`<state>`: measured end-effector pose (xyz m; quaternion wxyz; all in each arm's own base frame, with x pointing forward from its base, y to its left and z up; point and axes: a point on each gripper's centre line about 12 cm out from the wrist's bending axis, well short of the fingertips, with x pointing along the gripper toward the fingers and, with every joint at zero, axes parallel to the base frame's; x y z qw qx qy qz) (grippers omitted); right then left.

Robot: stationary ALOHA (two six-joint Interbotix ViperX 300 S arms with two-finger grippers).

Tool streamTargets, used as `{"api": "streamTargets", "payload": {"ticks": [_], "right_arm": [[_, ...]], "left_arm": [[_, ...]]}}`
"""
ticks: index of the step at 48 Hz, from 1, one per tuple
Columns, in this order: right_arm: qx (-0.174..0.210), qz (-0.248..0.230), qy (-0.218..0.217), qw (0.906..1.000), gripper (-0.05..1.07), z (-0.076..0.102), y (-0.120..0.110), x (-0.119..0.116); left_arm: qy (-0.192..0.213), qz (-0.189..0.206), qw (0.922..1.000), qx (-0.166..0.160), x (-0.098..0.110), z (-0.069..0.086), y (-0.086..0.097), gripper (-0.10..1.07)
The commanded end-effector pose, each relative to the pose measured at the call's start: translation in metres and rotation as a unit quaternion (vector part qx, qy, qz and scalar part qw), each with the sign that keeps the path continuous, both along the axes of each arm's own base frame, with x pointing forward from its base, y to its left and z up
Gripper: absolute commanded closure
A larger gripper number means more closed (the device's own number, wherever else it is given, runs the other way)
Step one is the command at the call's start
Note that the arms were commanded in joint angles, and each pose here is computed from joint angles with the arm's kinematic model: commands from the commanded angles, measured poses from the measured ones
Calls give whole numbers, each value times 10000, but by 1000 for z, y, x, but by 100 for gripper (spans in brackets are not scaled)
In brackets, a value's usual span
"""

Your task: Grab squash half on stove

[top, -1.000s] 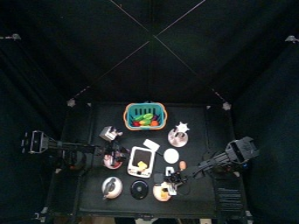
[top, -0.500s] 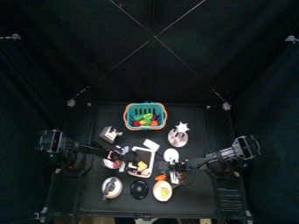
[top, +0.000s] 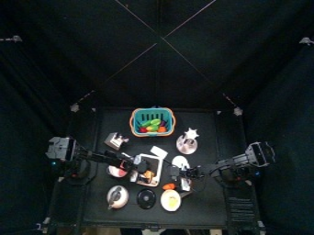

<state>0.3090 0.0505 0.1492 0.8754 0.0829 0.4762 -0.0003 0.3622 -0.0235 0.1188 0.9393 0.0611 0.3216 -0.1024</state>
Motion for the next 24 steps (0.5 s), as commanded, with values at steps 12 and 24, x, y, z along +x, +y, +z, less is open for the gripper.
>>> {"api": "streamTargets", "payload": {"ticks": [12, 24], "right_arm": [[38, -34, -188, 9998, 10, 10, -1, 3], [32, -65, -150, 9999, 10, 8, -3, 3]], "left_arm": [[-59, 83, 9999, -109, 8, 2, -1, -5], [8, 119, 9999, -102, 7, -1, 0, 8]]}}
